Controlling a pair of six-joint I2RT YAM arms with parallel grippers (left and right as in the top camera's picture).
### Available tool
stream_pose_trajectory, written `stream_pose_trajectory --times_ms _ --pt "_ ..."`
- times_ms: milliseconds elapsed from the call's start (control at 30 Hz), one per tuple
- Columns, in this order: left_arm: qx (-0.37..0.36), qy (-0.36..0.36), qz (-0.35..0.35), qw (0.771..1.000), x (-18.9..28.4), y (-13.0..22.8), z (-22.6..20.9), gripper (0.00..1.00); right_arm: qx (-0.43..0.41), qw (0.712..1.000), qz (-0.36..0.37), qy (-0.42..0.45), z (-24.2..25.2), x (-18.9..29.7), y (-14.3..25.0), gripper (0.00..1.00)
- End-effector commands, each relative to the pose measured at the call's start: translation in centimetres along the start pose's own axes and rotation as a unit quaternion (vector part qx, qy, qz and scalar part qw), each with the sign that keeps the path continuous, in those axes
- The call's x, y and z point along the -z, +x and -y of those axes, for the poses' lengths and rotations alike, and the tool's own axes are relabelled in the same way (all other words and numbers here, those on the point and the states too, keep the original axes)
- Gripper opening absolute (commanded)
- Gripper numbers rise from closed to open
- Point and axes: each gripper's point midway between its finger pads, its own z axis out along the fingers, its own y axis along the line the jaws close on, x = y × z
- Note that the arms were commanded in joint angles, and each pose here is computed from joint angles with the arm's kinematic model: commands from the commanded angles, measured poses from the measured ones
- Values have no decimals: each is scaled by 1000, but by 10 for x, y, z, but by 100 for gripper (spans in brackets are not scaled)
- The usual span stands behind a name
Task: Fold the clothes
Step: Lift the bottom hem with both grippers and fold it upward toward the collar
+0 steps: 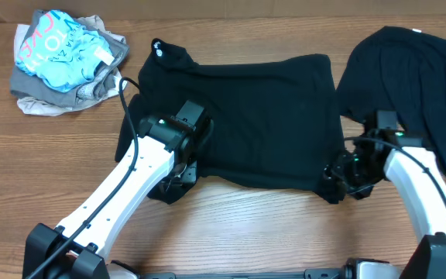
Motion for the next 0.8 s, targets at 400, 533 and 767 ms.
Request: stream_pose_trajectory --times_ms 400,533,767 --pt "-12 7 38 999 7 -17 1 4 -154 982 65 82 31 -43 6 50" --pt "-13 7 40 999 7 -18 1 4 -163 982 72 67 31 -53 4 50" --pt "-12 9 43 999 7 -20 2 4 -171 981 67 65 37 -64 10 24"
